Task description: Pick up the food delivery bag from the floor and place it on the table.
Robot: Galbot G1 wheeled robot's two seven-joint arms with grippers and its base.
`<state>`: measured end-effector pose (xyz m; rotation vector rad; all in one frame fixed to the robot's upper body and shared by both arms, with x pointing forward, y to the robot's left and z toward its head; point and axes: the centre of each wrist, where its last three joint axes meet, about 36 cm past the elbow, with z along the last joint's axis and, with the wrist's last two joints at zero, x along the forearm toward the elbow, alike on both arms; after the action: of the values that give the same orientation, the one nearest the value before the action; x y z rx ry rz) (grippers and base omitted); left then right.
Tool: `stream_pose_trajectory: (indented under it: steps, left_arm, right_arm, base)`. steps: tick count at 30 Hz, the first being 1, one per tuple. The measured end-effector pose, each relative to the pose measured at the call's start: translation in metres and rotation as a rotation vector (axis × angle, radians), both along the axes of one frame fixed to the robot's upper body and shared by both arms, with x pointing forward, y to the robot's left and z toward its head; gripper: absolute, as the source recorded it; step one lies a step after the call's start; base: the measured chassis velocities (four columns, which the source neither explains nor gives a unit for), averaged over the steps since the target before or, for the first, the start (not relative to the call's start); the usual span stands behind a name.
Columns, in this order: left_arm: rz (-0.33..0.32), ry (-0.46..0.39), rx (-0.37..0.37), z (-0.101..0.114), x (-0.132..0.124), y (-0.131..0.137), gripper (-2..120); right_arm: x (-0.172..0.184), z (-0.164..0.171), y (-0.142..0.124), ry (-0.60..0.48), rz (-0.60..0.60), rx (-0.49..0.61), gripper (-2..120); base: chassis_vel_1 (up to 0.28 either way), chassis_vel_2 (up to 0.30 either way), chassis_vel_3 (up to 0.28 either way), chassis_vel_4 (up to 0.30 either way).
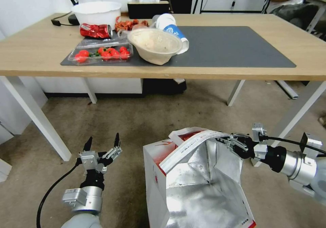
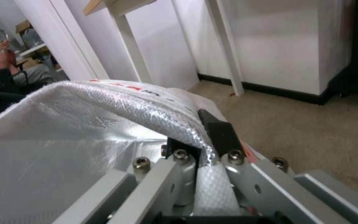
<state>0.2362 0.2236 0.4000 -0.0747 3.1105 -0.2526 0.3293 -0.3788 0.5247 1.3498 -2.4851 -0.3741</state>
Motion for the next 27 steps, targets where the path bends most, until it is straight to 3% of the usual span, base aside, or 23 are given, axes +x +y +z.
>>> stream_pose_trajectory:
  steps: [27]
  left_arm:
    - [-0.004,-0.006,0.004,0.0015,0.0,0.0,100]
  right_arm:
    - [-0.0005,-0.0025,-0.0034,0.007,0.002,-0.008,0]
  base:
    - [0.0,0.0,0.0,0.0]
